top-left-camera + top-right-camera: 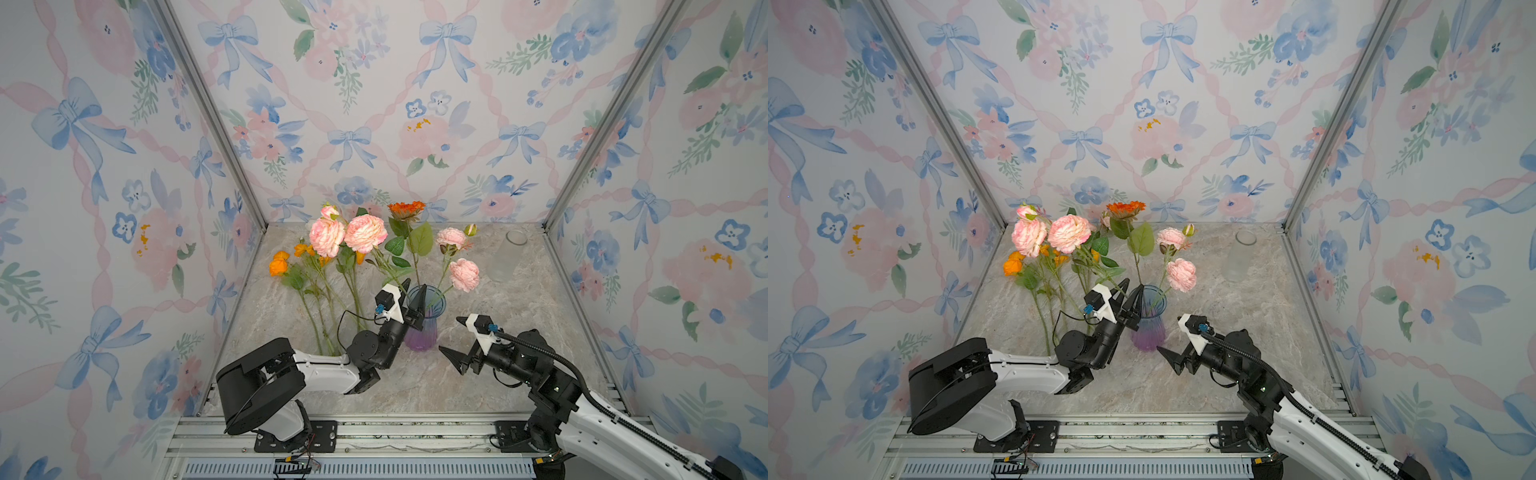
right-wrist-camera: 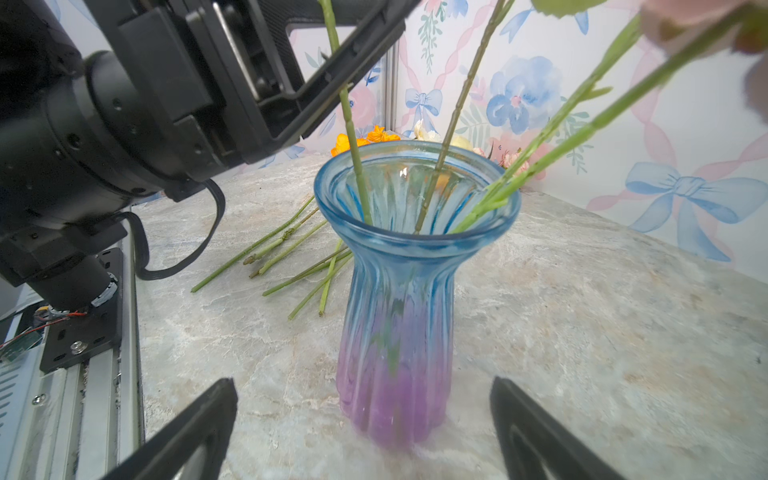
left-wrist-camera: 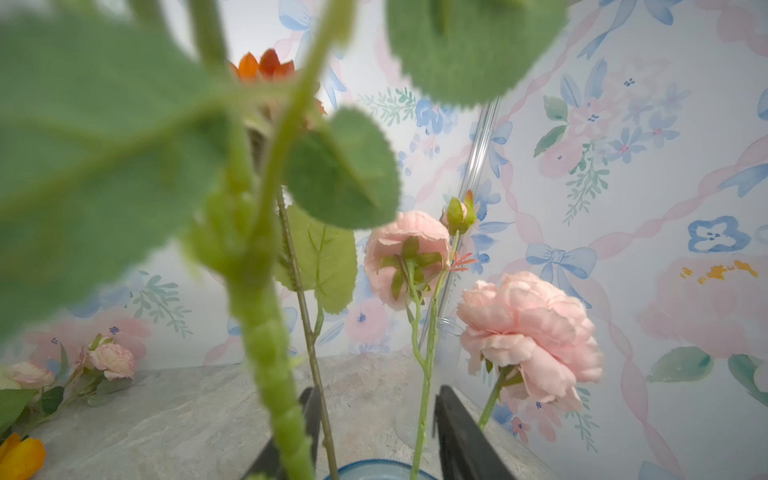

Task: Arrange the flowers into the vase
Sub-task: 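Lower the pink rose spray stem into the vase with the left gripper, then open the left gripper and draw it back toward the remaining flowers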

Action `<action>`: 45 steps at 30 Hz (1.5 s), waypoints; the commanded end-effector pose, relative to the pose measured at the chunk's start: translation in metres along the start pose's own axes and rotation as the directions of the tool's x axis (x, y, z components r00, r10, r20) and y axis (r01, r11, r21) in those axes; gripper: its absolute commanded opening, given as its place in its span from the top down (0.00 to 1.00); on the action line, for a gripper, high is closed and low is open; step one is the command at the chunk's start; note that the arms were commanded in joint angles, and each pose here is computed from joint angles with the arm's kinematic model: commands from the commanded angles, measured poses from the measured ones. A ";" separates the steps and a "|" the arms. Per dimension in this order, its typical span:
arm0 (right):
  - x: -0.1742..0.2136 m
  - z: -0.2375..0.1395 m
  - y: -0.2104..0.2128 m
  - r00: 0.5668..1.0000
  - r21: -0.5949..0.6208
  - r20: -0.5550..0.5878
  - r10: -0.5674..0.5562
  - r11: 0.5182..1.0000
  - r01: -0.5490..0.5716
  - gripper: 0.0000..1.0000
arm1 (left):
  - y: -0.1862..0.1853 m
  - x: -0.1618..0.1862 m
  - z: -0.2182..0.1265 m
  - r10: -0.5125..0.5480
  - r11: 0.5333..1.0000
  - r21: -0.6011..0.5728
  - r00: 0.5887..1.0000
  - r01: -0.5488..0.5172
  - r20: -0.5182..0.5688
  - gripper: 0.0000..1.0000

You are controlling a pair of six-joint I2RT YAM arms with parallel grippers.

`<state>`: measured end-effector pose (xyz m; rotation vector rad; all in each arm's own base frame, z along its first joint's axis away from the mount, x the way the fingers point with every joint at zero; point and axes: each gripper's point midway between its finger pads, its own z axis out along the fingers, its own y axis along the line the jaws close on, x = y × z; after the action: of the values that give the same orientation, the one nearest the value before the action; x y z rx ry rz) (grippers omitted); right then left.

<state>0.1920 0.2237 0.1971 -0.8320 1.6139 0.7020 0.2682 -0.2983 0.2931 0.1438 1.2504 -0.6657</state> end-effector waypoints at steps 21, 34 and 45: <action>0.000 0.002 0.006 1.000 -0.028 0.001 -0.006 1.000 0.006 0.03 | 0.025 0.014 0.018 0.042 0.997 0.071 0.843 -0.004 -0.537 0.02; -0.004 0.000 0.010 1.000 -0.039 0.011 -0.013 0.999 0.013 0.03 | 0.053 -0.002 -0.022 0.135 0.991 0.069 0.763 -0.118 -0.632 0.02; -0.006 -0.001 0.014 1.000 -0.047 0.020 -0.023 0.999 0.023 0.03 | 0.098 -0.012 -0.053 0.101 0.984 -0.047 0.758 -0.171 -0.644 0.06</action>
<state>0.1849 0.2295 0.1972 -0.8587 1.6034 0.7235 0.2750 -0.2047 0.2794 0.4155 1.8579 -0.4746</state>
